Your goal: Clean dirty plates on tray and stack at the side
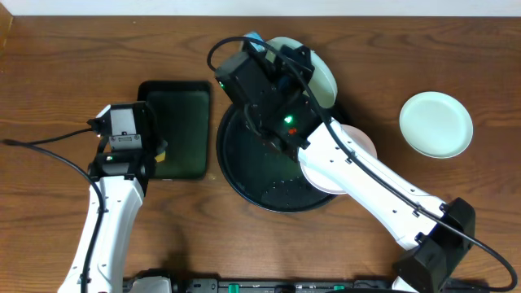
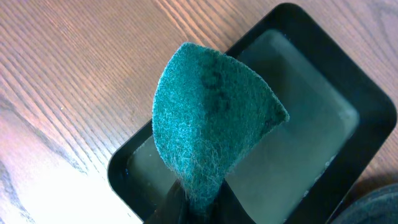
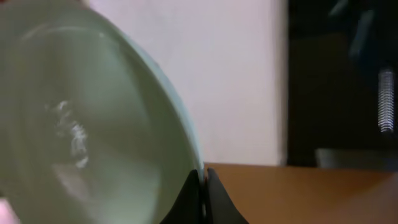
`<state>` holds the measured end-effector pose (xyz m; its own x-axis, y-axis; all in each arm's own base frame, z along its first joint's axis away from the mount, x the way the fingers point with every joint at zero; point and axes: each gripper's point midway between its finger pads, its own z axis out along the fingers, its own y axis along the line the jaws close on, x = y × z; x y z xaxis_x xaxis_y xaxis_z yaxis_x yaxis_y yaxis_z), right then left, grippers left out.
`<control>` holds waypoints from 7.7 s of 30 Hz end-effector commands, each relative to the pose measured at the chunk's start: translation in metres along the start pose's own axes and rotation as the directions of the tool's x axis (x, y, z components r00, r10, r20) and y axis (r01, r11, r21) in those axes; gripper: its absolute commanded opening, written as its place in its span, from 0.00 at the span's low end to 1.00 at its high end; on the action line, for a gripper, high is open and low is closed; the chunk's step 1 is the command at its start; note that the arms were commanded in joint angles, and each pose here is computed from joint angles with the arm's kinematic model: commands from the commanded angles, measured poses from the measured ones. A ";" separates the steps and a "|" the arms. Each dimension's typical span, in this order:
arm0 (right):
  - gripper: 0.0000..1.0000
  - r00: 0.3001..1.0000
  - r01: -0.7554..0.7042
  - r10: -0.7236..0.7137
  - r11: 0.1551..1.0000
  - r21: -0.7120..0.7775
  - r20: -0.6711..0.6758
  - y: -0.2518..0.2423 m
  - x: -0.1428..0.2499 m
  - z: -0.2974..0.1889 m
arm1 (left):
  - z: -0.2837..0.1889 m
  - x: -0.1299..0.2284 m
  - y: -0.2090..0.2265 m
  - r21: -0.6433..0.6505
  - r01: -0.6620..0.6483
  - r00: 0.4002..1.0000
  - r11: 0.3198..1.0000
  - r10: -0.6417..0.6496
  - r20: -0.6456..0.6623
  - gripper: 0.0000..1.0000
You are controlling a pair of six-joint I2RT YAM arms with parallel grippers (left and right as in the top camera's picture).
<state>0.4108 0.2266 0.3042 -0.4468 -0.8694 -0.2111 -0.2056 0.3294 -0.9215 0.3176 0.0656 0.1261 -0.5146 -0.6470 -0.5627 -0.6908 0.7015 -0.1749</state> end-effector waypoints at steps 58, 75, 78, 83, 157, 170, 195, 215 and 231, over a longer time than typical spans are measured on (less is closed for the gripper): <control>0.40 -0.245 -0.967 0.650 -0.215 0.135 -0.720 0.100 0.445 0.202 | 0.002 0.006 -0.005 0.031 -0.011 0.999 0.999 0.013 -0.035 0.08; 0.67 0.359 -0.875 0.544 -0.086 -0.476 -0.759 0.154 0.254 0.160 | 0.002 0.006 -0.005 0.031 -0.012 0.999 0.999 0.013 -0.035 0.08; 0.64 0.388 -0.915 0.454 0.087 -0.394 -0.802 0.175 0.264 0.149 | 0.002 0.006 -0.005 0.031 -0.012 0.999 0.999 0.013 -0.035 0.08; 0.64 0.367 -0.930 0.401 0.158 -0.331 -0.840 0.187 0.262 0.135 | 0.002 0.006 -0.005 0.033 -0.011 0.999 0.999 0.013 -0.037 0.07; 0.02 0.361 -0.914 0.514 0.028 -0.405 -0.779 0.253 0.146 0.087 | -0.019 0.034 -0.082 0.423 -0.138 0.972 0.896 0.205 -0.117 0.07; 0.01 0.424 -0.891 0.448 0.051 -0.451 -0.787 0.286 0.136 0.071 | 0.067 0.022 -0.078 0.231 -0.102 0.991 0.968 0.118 -0.056 0.08; 0.01 0.439 -0.885 0.452 0.069 -0.460 -0.777 0.287 0.135 0.070 | 0.118 0.034 -0.056 0.079 -0.158 0.986 0.984 0.162 -0.046 0.08; 0.01 0.516 -0.843 0.466 0.129 -0.522 -0.719 0.286 0.135 0.077 | -0.019 0.082 -0.140 0.619 -0.069 0.922 0.782 0.288 -0.260 0.07; 0.01 0.522 -0.840 0.465 0.132 -0.527 -0.715 0.286 0.135 0.077 | -0.019 0.184 -0.190 0.570 -0.179 0.884 0.802 0.385 -0.265 0.08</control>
<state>0.3708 0.1720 0.0062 -0.9305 -0.0426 -0.3637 -0.1348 0.9633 0.2320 0.3396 -0.1915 0.0857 -0.8801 -0.3117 -0.3581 -0.0860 0.8464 -0.5255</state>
